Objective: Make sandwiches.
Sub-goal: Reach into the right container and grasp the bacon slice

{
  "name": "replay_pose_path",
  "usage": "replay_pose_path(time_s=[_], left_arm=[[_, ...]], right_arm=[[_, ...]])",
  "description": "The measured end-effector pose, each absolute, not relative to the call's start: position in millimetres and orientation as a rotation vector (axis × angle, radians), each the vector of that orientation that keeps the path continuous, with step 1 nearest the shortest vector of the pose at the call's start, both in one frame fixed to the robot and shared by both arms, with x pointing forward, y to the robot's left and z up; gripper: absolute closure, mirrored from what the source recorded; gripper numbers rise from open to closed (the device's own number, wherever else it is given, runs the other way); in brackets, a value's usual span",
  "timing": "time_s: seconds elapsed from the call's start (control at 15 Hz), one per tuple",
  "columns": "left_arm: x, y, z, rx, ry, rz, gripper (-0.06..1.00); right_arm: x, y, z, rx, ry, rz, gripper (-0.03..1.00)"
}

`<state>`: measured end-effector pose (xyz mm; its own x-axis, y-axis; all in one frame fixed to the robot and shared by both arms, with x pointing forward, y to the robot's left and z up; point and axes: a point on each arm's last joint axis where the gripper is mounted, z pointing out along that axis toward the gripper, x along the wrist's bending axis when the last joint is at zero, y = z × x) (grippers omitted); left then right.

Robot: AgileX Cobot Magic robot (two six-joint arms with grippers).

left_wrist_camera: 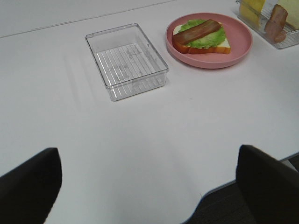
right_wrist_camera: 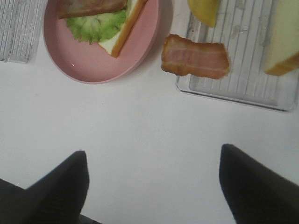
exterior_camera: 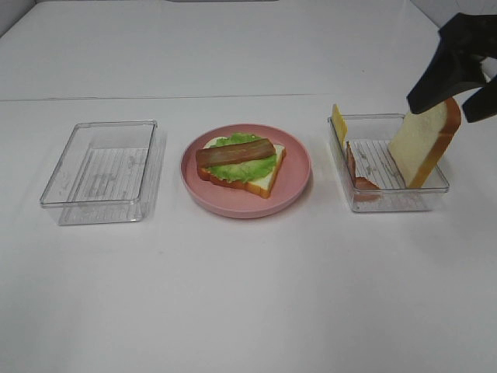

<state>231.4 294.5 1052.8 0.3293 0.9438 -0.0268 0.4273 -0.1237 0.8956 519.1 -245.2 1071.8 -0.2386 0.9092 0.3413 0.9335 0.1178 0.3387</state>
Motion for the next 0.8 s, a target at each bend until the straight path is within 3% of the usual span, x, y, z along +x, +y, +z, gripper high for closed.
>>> replay_pose_path(time_s=[0.33,0.67,0.8], left_arm=[[231.4,294.5,1053.0,1.712,1.237,0.737,-0.01],[231.4,294.5,1053.0,1.712,1.237,0.737,-0.01],[231.4,294.5,1053.0,1.712,1.237,0.737,-0.01]], right_arm=[[573.3,-192.0,1037.7,-1.797,-2.376,-0.394,0.26],[621.9,-179.1,1015.8,-1.879,-2.307,-0.361,0.3],[641.2,-176.7,995.5,-1.956,-2.25,-0.3,0.36]])
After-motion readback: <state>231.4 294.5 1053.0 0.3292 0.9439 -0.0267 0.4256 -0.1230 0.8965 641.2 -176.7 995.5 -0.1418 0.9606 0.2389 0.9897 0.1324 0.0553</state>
